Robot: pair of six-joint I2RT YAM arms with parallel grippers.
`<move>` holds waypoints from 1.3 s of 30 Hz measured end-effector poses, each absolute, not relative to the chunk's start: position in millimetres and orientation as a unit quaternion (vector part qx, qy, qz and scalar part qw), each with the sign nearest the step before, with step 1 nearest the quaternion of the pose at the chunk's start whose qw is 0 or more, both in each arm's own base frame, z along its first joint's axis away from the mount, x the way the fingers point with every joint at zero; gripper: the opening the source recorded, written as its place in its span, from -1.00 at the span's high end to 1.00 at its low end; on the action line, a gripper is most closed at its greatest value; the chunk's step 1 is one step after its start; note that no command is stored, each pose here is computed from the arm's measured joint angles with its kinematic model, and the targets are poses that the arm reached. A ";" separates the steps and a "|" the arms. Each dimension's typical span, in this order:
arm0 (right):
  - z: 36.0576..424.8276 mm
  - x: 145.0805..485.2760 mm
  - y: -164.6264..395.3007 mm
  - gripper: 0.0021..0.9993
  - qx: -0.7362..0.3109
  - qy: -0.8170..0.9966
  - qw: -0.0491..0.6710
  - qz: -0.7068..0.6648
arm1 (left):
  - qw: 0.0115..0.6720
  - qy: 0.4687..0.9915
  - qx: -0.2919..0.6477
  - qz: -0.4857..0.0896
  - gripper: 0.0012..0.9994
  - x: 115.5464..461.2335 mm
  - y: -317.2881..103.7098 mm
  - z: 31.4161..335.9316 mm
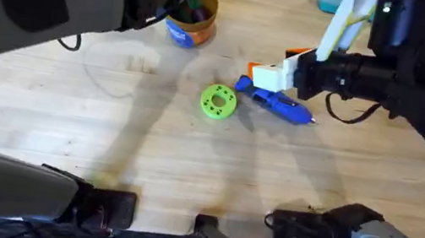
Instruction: Pick up the gripper from the table and insert it into the empty holder that is missing its gripper. Then pick up a screw, insert it into the mounting hole, and use the screwdriver to tighten it. Finally, clean up the table by picking up the vegetable and placing it into the bucket.
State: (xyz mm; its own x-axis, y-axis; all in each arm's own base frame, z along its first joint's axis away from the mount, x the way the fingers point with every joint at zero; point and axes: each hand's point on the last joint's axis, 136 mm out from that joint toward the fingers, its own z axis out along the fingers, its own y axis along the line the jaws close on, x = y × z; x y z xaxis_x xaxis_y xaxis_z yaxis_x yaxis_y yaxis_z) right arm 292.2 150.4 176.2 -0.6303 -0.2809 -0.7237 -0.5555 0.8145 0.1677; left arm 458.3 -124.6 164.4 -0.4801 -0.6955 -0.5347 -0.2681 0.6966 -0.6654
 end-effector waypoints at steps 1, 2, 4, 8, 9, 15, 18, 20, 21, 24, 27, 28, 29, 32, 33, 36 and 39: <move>176.1 292.2 150.4 -0.95 -0.237 0.882 0.359 0.191 | 0.413 0.824 -0.294 -0.254 0.93 458.6 -124.9 159.9; 175.8 291.9 150.3 -0.95 -0.237 0.883 0.358 0.191 | 0.411 0.826 -0.293 -0.252 0.82 458.8 -125.2 156.9; 175.1 291.1 150.1 -0.95 -0.237 0.884 0.356 0.191 | 0.407 0.830 -0.290 -0.250 0.35 458.4 -125.8 152.8; 174.9 291.0 150.0 -0.95 -0.237 0.884 0.355 0.191 | 0.402 0.831 -0.287 -0.255 -0.81 457.3 -128.3 152.6; 174.9 291.0 150.0 -0.95 -0.236 0.884 0.355 0.191 | 0.400 0.832 -0.285 -0.257 -0.93 456.6 -129.5 152.9; 174.3 290.7 149.1 -0.95 -0.228 0.887 0.352 0.194 | 0.369 0.862 -0.255 -0.235 -0.98 430.6 -126.8 156.9; 175.7 288.7 147.8 -0.95 -0.212 0.891 0.349 0.199 | 0.347 0.889 -0.216 -0.205 -0.98 402.0 -120.4 169.6; 180.0 283.4 146.0 -0.95 -0.202 0.893 0.347 0.203 | 0.342 0.902 -0.185 -0.188 -0.98 383.4 -115.5 187.6; 184.0 279.6 144.8 -0.95 -0.198 0.894 0.346 0.204 | 0.338 0.909 -0.167 -0.178 -0.98 371.7 -112.3 197.6; 203.7 269.5 141.7 -0.95 -0.192 0.894 0.347 0.207 | 0.331 0.923 -0.121 -0.153 -0.98 334.1 -101.2 225.6; 229.0 259.3 138.6 -0.95 -0.189 0.892 0.353 0.209 | 0.321 0.933 -0.088 -0.135 -0.98 295.3 -89.8 241.1; 234.9 254.9 137.2 -0.95 -0.189 0.893 0.352 0.209 | 0.312 0.938 -0.079 -0.128 -0.98 280.2 -85.4 242.3; 239.9 251.3 136.1 -0.95 -0.189 0.893 0.352 0.209 | 0.305 0.941 -0.074 -0.124 -0.98 268.2 -81.8 242.9; 246.0 241.1 132.9 -0.95 -0.184 0.894 0.349 0.211 | 0.280 0.952 -0.061 -0.110 -0.98 234.8 -72.0 240.9; 246.5 238.1 131.9 -0.95 -0.181 0.895 0.347 0.212 | 0.274 0.954 -0.058 -0.107 -0.98 226.2 -69.6 240.5; 250.4 232.6 130.2 -0.95 -0.165 0.896 0.349 0.219 | 0.265 0.958 -0.049 -0.101 -0.98 205.4 -63.3 241.2; 254.1 229.9 129.4 -0.95 -0.155 0.895 0.353 0.224 | 0.265 0.958 -0.044 -0.099 -0.98 197.5 -60.9 242.4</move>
State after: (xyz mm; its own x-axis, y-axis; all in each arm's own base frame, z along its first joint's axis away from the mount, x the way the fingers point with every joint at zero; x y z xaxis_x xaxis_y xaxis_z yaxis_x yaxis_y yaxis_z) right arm 229.9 129.4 254.1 -0.7028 -0.1203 -0.7011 -0.4361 0.8515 0.2912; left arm 197.5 -60.9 242.4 -0.8554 -0.1373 -0.4994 -0.0323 0.9765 -0.2130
